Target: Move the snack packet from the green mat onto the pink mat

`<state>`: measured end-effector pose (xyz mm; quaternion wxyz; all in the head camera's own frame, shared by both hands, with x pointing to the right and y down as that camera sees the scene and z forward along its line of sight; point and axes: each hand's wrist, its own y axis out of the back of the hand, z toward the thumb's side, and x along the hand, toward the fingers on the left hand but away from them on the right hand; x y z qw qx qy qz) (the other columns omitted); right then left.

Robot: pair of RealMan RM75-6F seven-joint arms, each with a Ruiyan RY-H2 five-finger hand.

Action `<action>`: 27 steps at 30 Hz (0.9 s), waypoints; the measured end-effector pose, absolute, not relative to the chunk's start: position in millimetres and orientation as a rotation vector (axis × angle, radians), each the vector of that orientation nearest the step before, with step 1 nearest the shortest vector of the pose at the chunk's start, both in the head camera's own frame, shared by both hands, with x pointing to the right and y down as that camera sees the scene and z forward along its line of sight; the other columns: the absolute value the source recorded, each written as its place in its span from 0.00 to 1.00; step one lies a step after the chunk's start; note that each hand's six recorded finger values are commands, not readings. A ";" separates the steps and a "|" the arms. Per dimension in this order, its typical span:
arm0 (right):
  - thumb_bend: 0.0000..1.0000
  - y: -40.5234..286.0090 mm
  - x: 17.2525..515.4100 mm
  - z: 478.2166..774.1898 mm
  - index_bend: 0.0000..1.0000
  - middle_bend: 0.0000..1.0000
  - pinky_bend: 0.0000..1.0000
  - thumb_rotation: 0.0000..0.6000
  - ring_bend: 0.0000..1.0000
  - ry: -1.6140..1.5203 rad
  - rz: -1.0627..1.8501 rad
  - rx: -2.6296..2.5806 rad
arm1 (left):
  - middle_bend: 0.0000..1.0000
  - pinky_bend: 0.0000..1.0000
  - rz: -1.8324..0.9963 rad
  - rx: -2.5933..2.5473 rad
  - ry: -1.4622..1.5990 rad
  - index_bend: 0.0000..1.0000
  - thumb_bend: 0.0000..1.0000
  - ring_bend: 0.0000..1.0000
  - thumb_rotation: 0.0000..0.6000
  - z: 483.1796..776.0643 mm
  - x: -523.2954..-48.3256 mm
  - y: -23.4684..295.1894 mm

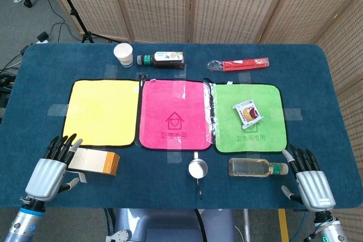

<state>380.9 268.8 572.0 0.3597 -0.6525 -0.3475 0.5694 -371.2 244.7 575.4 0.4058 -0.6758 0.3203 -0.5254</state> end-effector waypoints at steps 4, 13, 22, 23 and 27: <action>0.26 268.8 381.4 572.0 0.00 0.00 0.00 1.00 0.00 -0.901 1.466 -1.682 | 0.00 0.00 -1.332 -1.709 0.799 0.00 0.07 0.00 1.00 577.9 -370.8 245.5; 0.26 268.8 380.7 570.6 0.00 0.00 0.00 1.00 0.00 -0.903 1.463 -1.689 | 0.00 0.00 -1.310 -1.707 0.817 0.00 0.07 0.00 1.00 573.0 -368.8 245.6; 0.26 270.1 380.0 570.4 0.00 0.00 0.00 1.00 0.00 -0.894 1.465 -1.692 | 0.00 0.00 -1.311 -1.708 0.821 0.00 0.07 0.00 1.00 571.9 -371.5 245.5; 0.26 270.4 380.0 570.5 0.00 0.00 0.00 1.00 0.00 -0.893 1.465 -1.694 | 0.00 0.00 -1.312 -1.707 0.820 0.00 0.07 0.00 1.00 571.9 -371.4 245.5; 0.26 270.2 381.9 569.6 0.00 0.00 0.00 1.00 0.00 -0.897 1.465 -1.695 | 0.00 0.00 -1.306 -1.701 0.817 0.00 0.07 0.00 1.00 571.2 -369.4 245.2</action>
